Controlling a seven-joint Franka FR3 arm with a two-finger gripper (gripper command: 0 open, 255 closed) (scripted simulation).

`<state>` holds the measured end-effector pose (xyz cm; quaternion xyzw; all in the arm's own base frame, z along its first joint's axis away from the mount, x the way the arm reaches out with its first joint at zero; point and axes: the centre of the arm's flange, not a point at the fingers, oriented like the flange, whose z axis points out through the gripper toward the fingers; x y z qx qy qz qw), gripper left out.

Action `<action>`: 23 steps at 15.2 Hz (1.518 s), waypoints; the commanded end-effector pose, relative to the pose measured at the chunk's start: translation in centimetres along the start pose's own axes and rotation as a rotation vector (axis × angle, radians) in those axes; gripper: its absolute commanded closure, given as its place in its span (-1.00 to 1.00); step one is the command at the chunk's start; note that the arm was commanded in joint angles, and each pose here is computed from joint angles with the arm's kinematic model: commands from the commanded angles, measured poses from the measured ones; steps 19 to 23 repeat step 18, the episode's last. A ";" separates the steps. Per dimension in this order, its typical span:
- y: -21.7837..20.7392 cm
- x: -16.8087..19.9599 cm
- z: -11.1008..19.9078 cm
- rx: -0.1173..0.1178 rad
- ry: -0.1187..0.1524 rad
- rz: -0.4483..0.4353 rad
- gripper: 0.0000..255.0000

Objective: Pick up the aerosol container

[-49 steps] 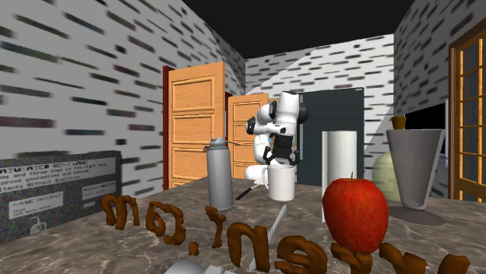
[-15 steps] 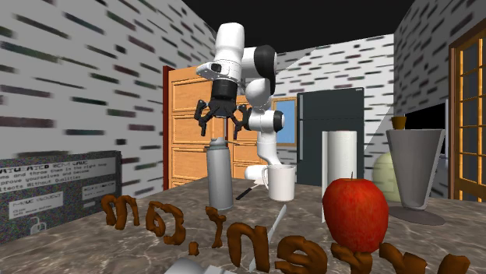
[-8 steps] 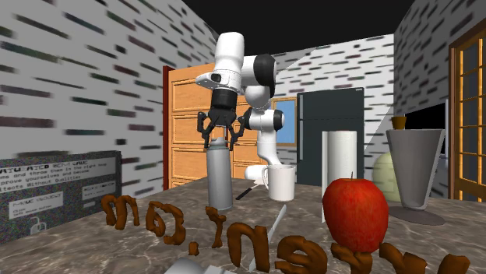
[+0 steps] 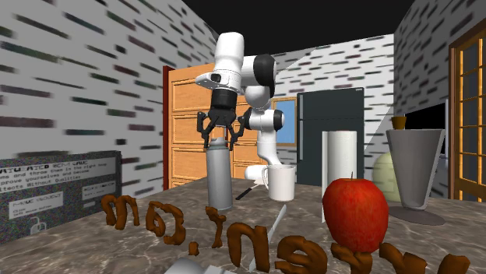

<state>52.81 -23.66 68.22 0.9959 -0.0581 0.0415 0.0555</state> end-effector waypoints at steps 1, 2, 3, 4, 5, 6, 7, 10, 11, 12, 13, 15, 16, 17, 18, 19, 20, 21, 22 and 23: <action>-0.1 0.0 0.1 0.000 -0.002 0.000 1.00; -0.1 0.0 -0.4 0.000 -0.002 0.000 1.00; 0.0 0.1 -0.9 0.000 -0.002 0.000 1.00; 0.0 0.1 -1.4 0.000 -0.002 0.000 1.00; 0.1 0.2 -2.0 0.000 -0.002 0.000 1.00; 0.2 0.2 -2.5 0.000 -0.002 0.000 1.00; 0.2 0.3 -3.0 0.000 -0.002 0.000 1.00; 0.4 0.4 -4.6 0.000 -0.002 0.000 1.00; 0.4 0.5 -5.1 0.000 -0.002 0.000 1.00; 0.5 0.5 -5.6 0.000 -0.002 0.000 1.00; 0.5 0.6 -6.1 0.000 -0.002 0.000 1.00; 0.7 0.7 -7.2 0.000 -0.002 0.000 1.00; 0.7 0.7 -7.7 0.000 -0.002 0.000 1.00; 0.7 0.7 -7.8 0.000 -0.002 0.000 1.00; 0.7 0.7 -7.8 0.000 -0.002 0.000 1.00; 0.7 0.7 -7.8 0.000 -0.002 0.000 1.00; 0.7 0.7 -7.8 0.000 -0.002 0.000 1.00; 0.7 0.7 -7.8 0.000 -0.002 0.000 1.00; 0.7 0.7 -7.8 0.000 -0.002 0.000 1.00; 0.7 0.7 -7.8 0.000 -0.002 0.000 1.00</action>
